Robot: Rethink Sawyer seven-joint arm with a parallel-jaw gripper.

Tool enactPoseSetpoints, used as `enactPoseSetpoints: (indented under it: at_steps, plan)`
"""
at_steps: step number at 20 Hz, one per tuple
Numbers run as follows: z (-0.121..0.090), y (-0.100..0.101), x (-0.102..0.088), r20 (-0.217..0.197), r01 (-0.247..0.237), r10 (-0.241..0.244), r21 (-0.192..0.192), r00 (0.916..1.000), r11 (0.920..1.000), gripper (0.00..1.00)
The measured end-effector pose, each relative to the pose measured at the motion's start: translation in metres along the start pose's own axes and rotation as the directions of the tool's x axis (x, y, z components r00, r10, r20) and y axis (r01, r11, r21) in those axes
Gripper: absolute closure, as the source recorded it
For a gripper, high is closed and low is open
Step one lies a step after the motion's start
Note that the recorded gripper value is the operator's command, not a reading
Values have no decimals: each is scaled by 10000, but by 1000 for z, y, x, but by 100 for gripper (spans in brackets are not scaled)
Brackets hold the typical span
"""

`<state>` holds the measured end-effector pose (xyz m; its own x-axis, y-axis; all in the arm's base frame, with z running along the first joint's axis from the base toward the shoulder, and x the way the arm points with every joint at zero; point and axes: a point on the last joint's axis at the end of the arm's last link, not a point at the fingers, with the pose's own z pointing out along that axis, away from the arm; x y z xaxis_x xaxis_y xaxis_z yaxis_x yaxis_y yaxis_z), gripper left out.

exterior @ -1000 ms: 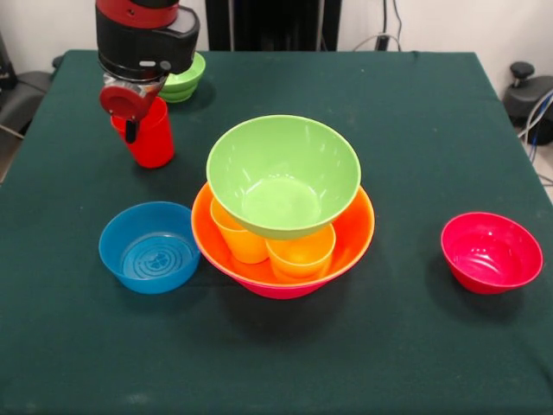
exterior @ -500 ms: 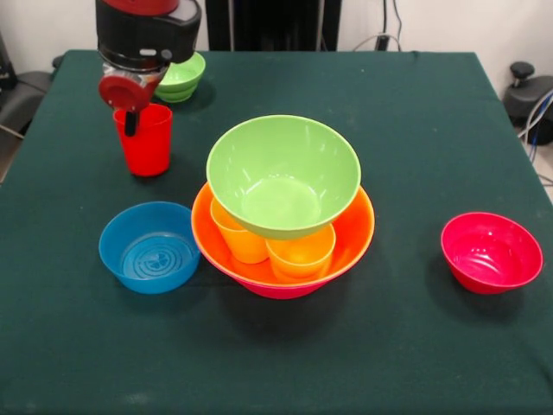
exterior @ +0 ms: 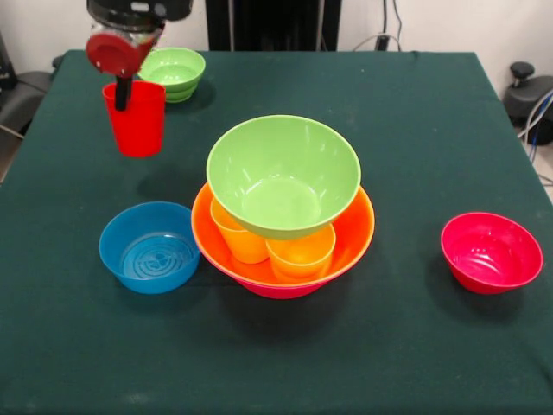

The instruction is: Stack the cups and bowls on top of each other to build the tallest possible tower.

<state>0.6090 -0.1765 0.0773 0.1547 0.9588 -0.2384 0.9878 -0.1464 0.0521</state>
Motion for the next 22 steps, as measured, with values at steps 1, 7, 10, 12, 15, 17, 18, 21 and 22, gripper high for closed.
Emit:
enactPoseSetpoints:
  at_steps: [1, 7, 10, 12, 15, 17, 18, 21, 22]
  plan:
    - [-4, 0, -1, -3, -31, 31, -46, 10000, 10000, 100]
    - [-27, -1, -5, -70, -193, 191, -289, 9998, 9994, 100]
    - [-35, 1, -6, -82, -231, 228, -402, 9997, 9989, 100]
    - [-37, 1, -5, -82, -226, 222, -433, 9997, 9988, 100]
    - [-39, 3, -3, -83, -181, 177, -477, 9998, 9987, 100]
    - [-40, 3, 2, -86, -117, 112, -497, 9999, 9987, 100]
    - [-41, 3, 3, -88, -92, 88, -503, 9999, 9987, 100]
    - [-44, 5, 17, -140, 124, -131, -507, 9998, 9986, 100]
    - [-45, 5, 20, -154, 167, -175, -504, 9997, 9986, 100]
